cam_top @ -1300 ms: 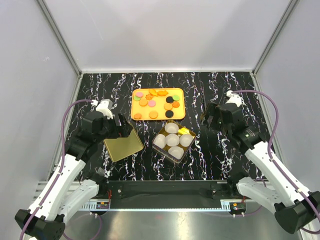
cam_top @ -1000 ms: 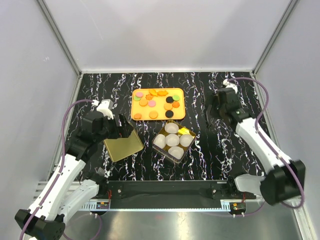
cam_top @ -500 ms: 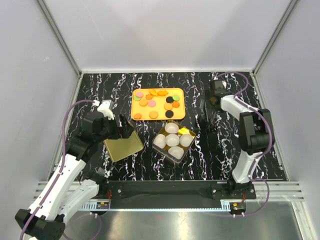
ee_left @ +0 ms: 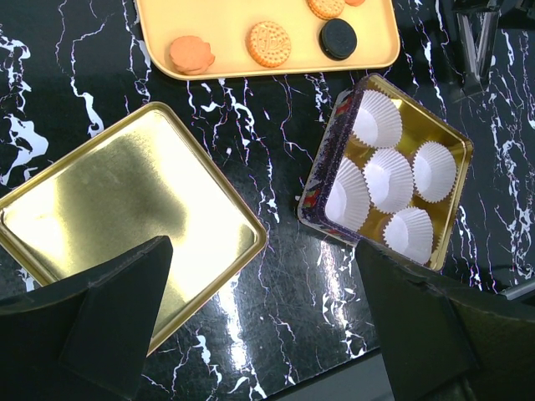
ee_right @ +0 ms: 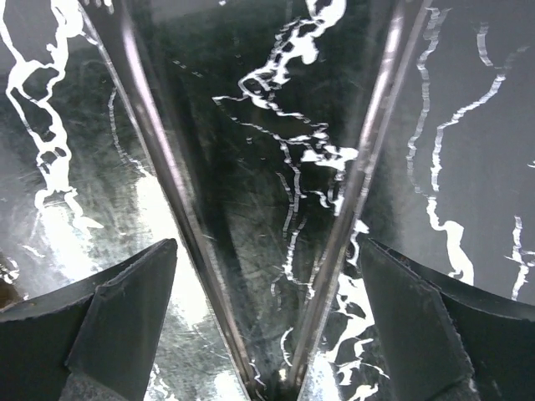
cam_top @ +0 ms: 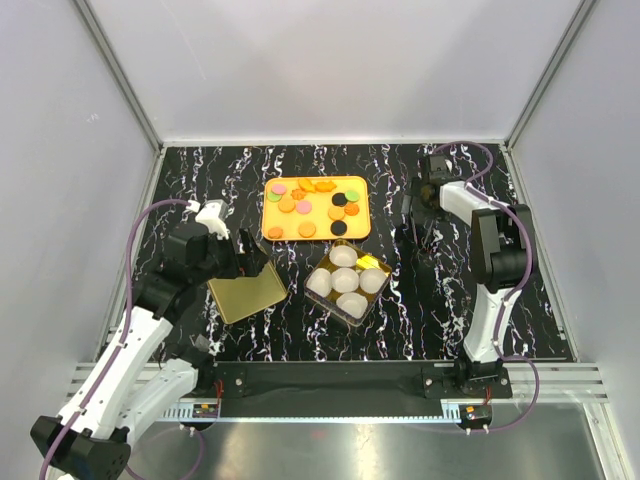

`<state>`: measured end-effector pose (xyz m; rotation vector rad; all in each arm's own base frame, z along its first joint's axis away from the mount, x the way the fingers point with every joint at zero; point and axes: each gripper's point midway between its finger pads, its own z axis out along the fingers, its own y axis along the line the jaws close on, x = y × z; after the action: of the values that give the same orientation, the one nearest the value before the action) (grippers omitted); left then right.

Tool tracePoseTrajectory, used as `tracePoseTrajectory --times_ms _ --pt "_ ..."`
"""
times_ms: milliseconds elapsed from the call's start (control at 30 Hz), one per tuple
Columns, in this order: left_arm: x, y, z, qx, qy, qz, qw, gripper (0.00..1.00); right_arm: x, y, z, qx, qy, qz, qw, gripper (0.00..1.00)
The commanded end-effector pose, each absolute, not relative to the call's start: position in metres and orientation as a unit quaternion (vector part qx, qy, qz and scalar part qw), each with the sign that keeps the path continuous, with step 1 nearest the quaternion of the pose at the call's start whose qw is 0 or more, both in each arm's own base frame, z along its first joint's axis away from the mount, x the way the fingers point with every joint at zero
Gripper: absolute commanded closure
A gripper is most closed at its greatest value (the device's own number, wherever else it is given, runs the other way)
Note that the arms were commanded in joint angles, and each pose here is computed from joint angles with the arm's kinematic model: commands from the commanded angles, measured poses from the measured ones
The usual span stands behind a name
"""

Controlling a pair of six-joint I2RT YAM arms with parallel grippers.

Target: Pack the cookies

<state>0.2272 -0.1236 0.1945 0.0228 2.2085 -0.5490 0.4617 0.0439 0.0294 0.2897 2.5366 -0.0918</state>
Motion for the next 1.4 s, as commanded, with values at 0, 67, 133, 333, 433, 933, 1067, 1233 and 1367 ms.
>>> tracePoseTrajectory --times_ms 0,67,133,333,433,933,1067,1233,1367 --pt "0.233 -0.126 0.2 0.015 0.874 -0.222 0.433 0.01 0.463 0.051 0.027 0.101 0.956 -0.019 0.273 0.04" --pt "0.233 -0.126 0.198 0.015 0.875 -0.222 0.431 0.01 0.458 0.053 0.023 0.102 0.96 -0.017 0.259 0.04" --pt "0.234 -0.126 0.198 0.015 0.875 -0.221 0.43 0.01 0.452 0.056 0.019 0.104 0.963 -0.009 0.248 0.06" --pt "0.235 -0.126 0.198 0.013 0.875 -0.22 0.43 0.01 0.445 0.051 0.012 0.115 0.965 -0.021 0.234 0.17" --pt "0.235 -0.125 0.198 0.012 0.876 -0.218 0.43 0.01 0.449 0.049 0.025 0.119 0.96 -0.024 0.251 0.26" --pt "0.229 -0.119 0.202 0.001 0.873 -0.215 0.438 0.01 0.439 0.069 0.168 0.096 0.927 0.017 0.362 0.39" --pt "0.222 -0.115 0.201 -0.007 0.872 -0.213 0.441 0.01 0.429 0.077 0.181 0.085 0.926 0.021 0.367 0.39" --pt "0.221 -0.109 0.208 -0.013 0.867 -0.205 0.454 0.01 0.413 0.115 0.204 0.048 0.921 0.041 0.385 0.45" --pt "0.222 -0.109 0.202 -0.014 0.87 -0.202 0.451 0.01 0.401 0.156 0.212 0.005 0.92 0.055 0.387 0.47"
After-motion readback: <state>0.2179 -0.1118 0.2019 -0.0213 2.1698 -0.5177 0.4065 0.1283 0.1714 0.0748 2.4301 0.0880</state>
